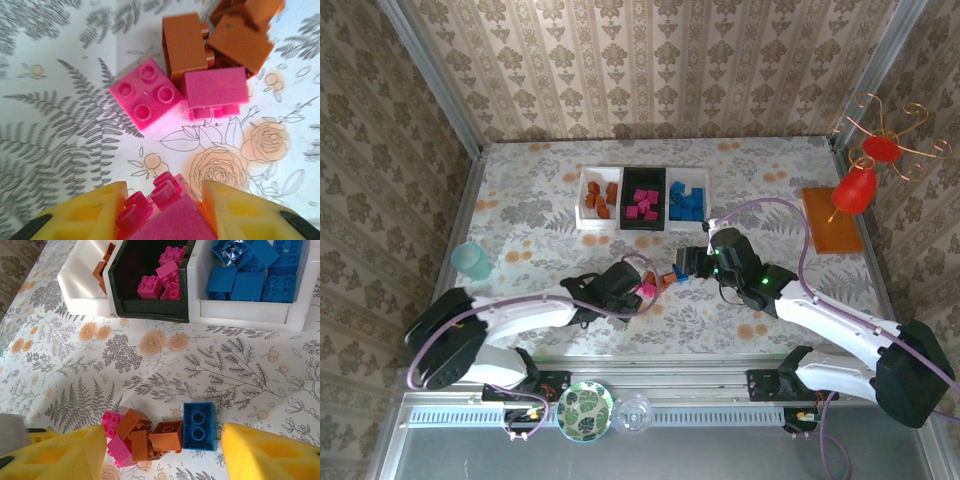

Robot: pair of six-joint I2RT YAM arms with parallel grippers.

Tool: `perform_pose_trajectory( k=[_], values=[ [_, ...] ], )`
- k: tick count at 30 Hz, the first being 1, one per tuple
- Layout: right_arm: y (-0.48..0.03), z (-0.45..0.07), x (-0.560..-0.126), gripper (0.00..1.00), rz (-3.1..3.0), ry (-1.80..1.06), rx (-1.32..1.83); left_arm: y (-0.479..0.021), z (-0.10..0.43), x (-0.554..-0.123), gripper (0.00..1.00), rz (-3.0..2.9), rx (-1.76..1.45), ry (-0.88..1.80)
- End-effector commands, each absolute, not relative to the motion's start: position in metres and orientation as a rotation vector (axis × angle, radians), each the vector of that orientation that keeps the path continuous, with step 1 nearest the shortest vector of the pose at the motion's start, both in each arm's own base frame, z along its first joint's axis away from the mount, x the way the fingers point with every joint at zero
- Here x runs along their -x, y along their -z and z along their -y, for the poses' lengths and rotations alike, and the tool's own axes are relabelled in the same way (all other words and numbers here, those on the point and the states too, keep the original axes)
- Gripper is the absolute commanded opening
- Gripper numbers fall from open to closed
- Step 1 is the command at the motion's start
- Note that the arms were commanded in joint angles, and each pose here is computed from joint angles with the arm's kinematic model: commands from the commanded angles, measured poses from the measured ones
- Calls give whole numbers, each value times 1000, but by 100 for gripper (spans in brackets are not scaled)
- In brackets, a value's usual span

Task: Sort the legos into containers by color
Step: Pick up the lego from the middle-left of the table, then place the lego in the container.

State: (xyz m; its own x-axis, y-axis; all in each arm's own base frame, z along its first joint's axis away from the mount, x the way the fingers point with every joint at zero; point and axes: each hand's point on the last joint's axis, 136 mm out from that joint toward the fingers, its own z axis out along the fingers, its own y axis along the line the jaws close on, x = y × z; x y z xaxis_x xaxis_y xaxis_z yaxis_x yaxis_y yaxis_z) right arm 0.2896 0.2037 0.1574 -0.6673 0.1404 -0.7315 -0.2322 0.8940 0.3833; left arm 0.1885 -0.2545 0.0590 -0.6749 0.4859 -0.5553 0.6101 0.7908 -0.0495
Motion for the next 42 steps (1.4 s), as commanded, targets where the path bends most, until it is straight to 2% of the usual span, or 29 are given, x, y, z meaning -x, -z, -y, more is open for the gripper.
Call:
perform_pose_trajectory(
  k=[1,4,10,17,21,25,29,34,38,42],
  values=[
    [-155,-194,-289,64,-2222,-544,38,-80,245,-190,33,-2449,-757,326],
    [-156,-193,-289,64,-2220,-546,36,-109,248,-213,32,-2412,-711,380],
    [-151,-190,-287,64,-2233,-543,30,-157,273,-298,30,-2332,-625,449],
    [-147,-184,-283,64,-2243,-529,19,-154,295,-393,28,-2352,-558,381],
    [-148,-183,-281,64,-2244,-532,14,-143,307,-430,28,-2373,-531,350],
    [-151,-182,-279,64,-2237,-541,12,-133,312,-453,37,-2394,-505,321],
    [-153,-183,-278,65,-2231,-552,12,-145,314,-460,53,-2382,-478,352],
    [-152,-184,-277,67,-2237,-563,18,-185,323,-440,70,-2294,-489,428],
    [-150,-186,-277,67,-2241,-573,20,-213,327,-400,76,-2223,-519,500],
    [-146,-186,-275,67,-2250,-576,27,-211,319,-344,81,-2204,-533,572]
  ],
)
